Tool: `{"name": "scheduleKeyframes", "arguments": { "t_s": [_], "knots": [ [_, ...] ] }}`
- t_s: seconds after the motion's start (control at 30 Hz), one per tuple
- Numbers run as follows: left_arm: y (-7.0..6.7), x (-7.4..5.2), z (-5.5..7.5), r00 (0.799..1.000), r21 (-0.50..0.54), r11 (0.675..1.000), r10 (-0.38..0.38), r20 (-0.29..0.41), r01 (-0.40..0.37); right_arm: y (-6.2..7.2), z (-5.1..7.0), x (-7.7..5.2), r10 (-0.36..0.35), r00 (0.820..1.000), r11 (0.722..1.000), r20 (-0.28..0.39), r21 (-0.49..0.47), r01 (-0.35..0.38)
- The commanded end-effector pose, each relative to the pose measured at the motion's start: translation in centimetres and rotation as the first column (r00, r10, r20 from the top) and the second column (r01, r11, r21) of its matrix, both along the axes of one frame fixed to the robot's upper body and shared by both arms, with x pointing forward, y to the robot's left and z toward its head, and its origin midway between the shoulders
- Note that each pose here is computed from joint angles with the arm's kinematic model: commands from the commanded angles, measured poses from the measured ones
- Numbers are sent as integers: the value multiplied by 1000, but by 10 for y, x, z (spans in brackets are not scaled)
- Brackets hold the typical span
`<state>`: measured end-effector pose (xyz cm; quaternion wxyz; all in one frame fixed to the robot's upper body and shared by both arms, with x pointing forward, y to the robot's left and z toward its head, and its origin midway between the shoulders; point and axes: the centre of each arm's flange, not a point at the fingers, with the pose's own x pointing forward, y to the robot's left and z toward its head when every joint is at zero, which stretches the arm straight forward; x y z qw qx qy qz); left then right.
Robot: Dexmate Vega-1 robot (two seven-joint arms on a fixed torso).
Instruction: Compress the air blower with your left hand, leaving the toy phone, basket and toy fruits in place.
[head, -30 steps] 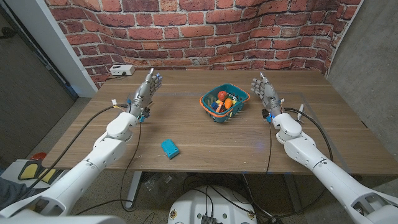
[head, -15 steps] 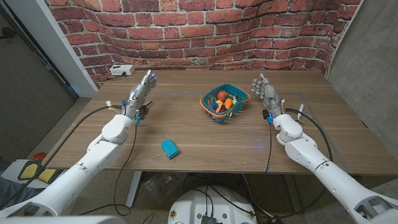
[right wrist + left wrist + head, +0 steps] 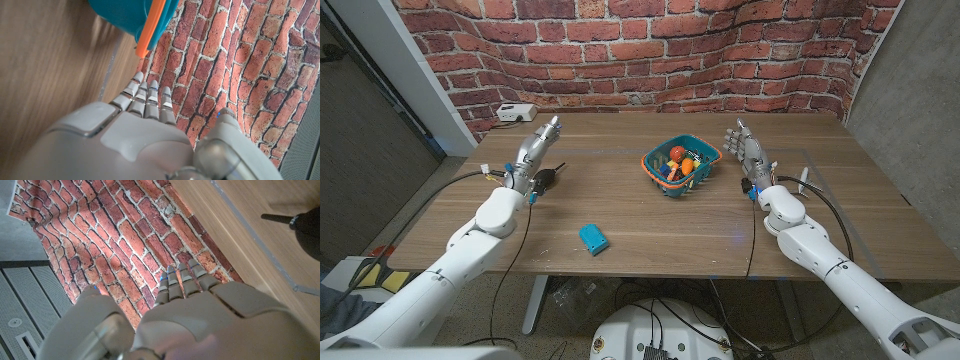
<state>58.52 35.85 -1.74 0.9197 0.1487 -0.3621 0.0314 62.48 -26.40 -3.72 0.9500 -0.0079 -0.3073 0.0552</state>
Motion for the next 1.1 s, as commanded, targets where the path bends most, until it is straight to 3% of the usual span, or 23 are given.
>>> {"name": "scheduleKeyframes", "arguments": {
  "t_s": [0.03,0.27,0.43,0.57,0.77,1.0,1.1],
  "knots": [
    [9,-16,2,992,77,989,128,12,-128,-4,-6,-2,-3,1000,1000,-16,7,3],
    [13,-19,3,983,107,977,185,5,-184,-7,-8,-2,-6,1000,1000,-23,15,7],
    [13,-25,5,962,165,948,273,8,-271,-6,-9,-1,-4,1000,1000,-25,14,4],
    [12,-30,6,931,220,908,366,4,-357,-6,-9,-1,-1,1000,1000,-27,18,2],
    [6,-38,11,853,290,814,522,13,-503,-7,-11,-2,-3,1000,1000,-26,16,3],
    [5,-40,13,819,322,777,574,-13,-540,-9,-14,-3,-7,999,1000,-35,24,8],
    [6,-41,13,795,343,755,605,-36,-559,-9,-15,-2,-6,999,1000,-40,23,7]
  ]
}}
